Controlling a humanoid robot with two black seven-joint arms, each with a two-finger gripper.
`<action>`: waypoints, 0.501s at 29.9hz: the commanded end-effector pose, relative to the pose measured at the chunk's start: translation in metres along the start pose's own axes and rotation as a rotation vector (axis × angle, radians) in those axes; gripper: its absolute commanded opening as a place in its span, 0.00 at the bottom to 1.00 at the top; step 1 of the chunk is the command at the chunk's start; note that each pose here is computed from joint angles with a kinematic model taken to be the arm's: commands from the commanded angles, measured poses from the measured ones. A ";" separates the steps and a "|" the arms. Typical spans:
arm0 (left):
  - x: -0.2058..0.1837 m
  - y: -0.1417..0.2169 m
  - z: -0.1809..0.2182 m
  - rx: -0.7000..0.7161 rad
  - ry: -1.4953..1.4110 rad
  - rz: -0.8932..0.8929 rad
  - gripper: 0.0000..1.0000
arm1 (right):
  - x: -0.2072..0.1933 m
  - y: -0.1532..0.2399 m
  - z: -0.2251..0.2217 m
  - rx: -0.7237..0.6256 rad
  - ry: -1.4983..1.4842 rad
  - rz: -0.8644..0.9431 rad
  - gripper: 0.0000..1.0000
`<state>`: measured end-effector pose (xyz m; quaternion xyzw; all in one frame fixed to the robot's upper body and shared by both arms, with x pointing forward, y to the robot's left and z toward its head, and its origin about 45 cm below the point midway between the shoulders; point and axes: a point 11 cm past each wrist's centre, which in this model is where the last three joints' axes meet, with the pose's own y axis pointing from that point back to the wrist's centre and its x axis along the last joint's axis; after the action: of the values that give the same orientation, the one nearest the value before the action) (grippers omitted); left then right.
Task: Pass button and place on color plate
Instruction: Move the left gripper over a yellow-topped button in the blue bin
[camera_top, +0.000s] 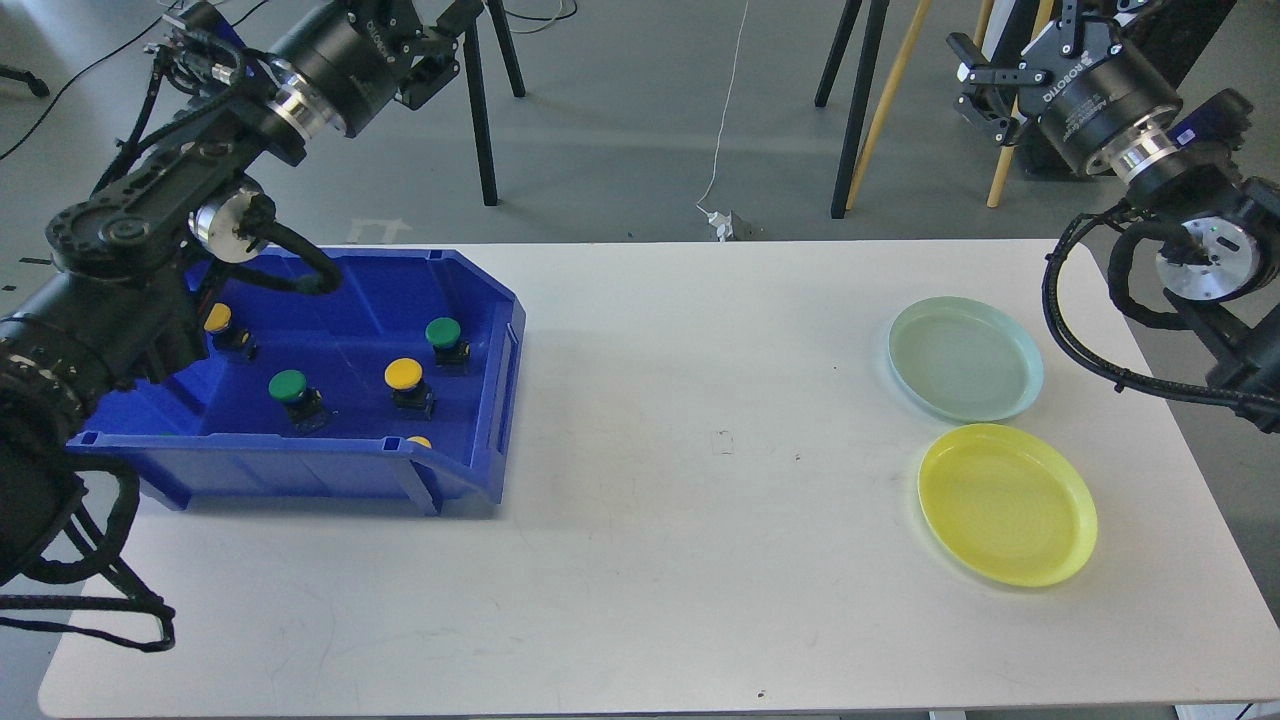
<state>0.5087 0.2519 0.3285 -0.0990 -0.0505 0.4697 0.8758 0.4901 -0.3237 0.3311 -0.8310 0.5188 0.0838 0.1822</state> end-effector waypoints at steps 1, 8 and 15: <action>0.006 0.009 -0.011 -0.036 0.124 0.067 1.00 | 0.001 0.000 -0.002 0.014 -0.009 0.005 1.00; -0.004 0.006 -0.030 -0.050 0.231 0.115 1.00 | 0.021 0.008 -0.009 0.038 -0.006 0.068 1.00; -0.055 0.001 -0.027 -0.114 0.323 -0.029 1.00 | 0.039 0.032 0.017 0.009 -0.067 0.136 1.00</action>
<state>0.4927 0.2122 0.3001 -0.2131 0.0660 0.4533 0.8630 0.4862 -0.3568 0.3116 -0.7993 0.5606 0.0994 0.1924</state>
